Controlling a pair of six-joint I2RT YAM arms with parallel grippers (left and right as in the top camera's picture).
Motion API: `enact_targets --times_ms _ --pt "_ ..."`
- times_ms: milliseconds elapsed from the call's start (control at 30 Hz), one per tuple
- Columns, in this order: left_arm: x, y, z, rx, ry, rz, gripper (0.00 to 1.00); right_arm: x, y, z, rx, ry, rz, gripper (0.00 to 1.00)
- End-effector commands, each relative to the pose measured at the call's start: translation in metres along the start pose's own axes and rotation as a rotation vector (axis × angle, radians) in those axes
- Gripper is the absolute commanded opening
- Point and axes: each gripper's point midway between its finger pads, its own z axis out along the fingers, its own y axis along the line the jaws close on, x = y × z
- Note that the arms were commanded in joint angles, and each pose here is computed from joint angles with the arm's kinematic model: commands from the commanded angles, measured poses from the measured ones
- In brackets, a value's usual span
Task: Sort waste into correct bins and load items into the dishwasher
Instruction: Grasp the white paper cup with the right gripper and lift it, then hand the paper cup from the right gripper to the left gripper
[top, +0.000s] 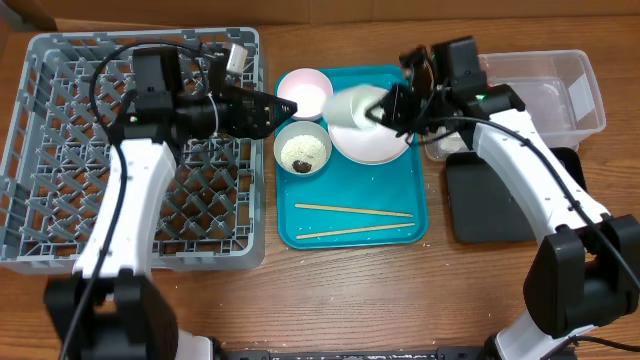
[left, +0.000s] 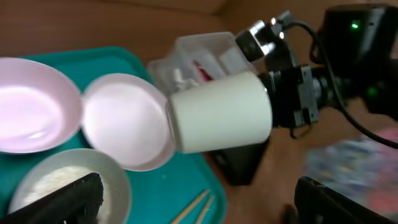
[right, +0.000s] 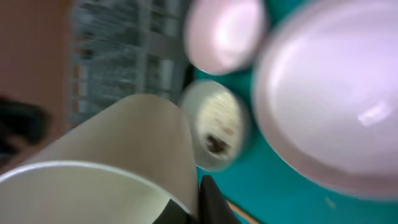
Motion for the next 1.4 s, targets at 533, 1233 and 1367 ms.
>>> enact_targets --times_ms 533,1233,1367 --pt "0.015 -0.011 0.017 0.510 0.099 -0.284 1.00 0.014 0.089 0.029 -0.342 0.082 -0.123 0.04" --pt "0.020 -0.021 0.027 0.528 0.140 -0.311 0.66 0.016 0.088 0.063 -0.378 0.101 -0.107 0.04" --pt "0.019 -0.021 0.027 0.527 0.139 -0.306 0.50 0.020 0.092 0.061 -0.402 0.120 -0.116 0.04"
